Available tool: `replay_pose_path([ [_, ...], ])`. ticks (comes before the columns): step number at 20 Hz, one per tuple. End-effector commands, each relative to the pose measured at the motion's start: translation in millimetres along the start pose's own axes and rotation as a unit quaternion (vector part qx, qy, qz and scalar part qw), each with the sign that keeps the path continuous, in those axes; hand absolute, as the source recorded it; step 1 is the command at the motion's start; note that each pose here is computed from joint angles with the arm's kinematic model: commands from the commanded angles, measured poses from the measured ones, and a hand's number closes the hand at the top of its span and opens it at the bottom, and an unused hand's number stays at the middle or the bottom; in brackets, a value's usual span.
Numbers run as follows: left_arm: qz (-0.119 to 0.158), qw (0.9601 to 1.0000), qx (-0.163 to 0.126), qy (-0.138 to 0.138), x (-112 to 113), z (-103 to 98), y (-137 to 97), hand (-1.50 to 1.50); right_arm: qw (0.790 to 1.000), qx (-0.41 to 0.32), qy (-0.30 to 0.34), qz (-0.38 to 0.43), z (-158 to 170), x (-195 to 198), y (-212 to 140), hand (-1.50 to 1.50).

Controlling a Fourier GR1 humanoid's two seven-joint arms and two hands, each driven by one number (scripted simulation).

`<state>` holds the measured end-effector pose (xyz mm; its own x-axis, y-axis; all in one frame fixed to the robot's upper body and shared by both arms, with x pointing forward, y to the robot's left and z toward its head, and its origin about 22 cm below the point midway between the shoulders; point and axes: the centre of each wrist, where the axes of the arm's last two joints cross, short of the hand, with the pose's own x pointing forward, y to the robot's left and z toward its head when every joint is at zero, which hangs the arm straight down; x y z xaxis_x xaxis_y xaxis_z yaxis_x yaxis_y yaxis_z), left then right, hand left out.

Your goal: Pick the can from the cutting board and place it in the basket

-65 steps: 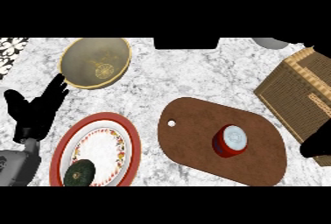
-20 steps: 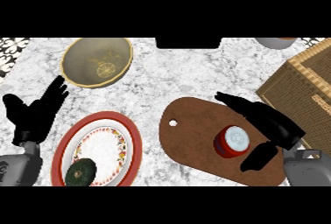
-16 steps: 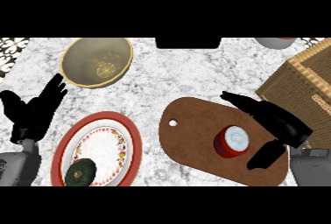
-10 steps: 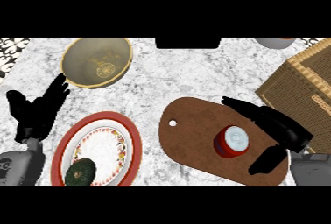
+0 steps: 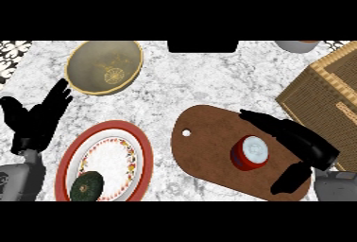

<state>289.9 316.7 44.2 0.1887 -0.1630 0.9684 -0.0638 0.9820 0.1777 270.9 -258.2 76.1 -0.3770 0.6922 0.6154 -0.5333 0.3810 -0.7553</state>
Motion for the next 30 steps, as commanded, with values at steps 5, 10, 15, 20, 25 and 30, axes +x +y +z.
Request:
replay_pose_path([
  [5, 0.002, 1.0, -0.003, -0.003, -3, -8, 4, 0.0, 0.999, 0.002, 0.029, 0.039, 3, -14, 19, -1.5],
  [10, -0.002, 0.9999, 0.008, -0.007, -5, 4, -11, 0.0, 0.997, 0.016, 0.017, 0.068, -19, 3, 34, 1.5],
  [15, -0.002, 1.0, -0.002, -0.006, 7, -3, 25, 0.0, 0.995, 0.017, 0.014, 0.095, -51, 6, 53, 1.5],
  [20, 0.001, 1.0, 0.005, 0.004, -7, -5, 8, 0.0, 0.993, 0.039, 0.003, 0.11, -30, -3, 61, 1.5],
  [25, 0.001, 1.0, 0.005, -0.006, -4, -9, -4, 0.0, 0.987, -0.046, 0.14, 0.056, -70, 26, 77, 1.5],
  [30, 0.0, 0.9999, -0.005, -0.011, -2, -10, -8, 0.0, 0.912, -0.194, 0.361, -0.019, -63, 3, 53, 1.5],
])
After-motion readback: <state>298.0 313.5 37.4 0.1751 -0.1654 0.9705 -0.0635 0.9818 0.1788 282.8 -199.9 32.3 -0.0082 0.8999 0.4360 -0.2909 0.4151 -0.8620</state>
